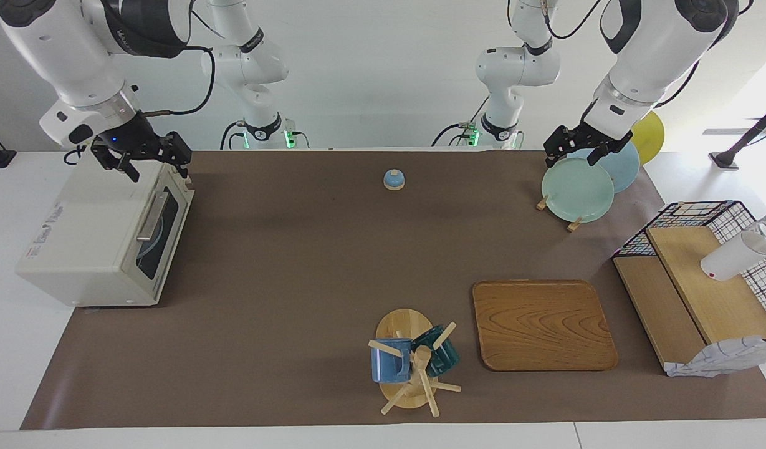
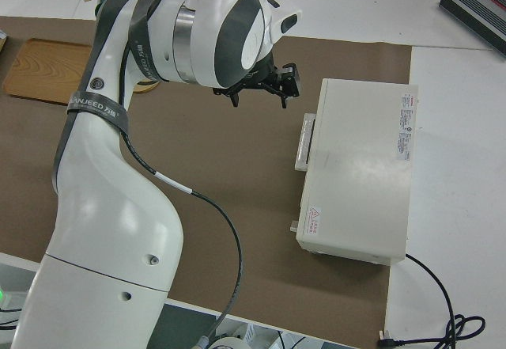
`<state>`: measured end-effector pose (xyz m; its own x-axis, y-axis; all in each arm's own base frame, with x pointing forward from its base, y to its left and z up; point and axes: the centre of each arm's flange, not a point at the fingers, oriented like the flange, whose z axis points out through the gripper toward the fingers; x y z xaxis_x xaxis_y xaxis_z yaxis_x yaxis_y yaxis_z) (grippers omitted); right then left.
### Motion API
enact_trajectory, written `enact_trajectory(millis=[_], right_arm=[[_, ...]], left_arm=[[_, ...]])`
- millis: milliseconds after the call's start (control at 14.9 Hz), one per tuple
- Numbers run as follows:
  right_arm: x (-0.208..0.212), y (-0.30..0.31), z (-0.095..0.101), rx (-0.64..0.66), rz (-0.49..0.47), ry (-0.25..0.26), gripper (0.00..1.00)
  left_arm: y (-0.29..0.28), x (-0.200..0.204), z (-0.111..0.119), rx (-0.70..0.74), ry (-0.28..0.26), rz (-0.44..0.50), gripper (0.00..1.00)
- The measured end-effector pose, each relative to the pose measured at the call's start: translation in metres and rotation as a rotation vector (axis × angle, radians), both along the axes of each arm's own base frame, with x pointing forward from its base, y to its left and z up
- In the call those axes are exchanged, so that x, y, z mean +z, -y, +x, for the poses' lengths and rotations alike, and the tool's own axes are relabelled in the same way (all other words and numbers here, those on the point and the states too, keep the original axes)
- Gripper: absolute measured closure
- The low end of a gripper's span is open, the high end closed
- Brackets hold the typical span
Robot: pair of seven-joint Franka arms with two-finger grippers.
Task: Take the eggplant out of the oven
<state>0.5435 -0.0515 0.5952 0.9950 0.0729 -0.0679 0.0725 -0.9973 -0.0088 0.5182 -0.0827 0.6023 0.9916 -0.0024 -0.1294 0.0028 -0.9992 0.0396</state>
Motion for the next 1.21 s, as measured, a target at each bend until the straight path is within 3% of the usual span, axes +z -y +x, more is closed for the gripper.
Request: enact_trajectory(millis=[672, 874, 1210], right_arm=[[0.001, 0.000, -0.001, -0.001, 0.000, 0.000, 0.00], [-0.004, -0.001, -0.002, 0.002, 0.002, -0.011, 0.06], [-0.022, 0.001, -0.007, 0.003, -0.007, -0.009, 0.61]], left_arm=[[0.000, 0.000, 0.000, 0.000, 0.000, 0.000, 0.00], [0.000, 0.000, 0.000, 0.000, 0.000, 0.000, 0.00], [0.000, 0.000, 0.000, 0.000, 0.000, 0.000, 0.00]])
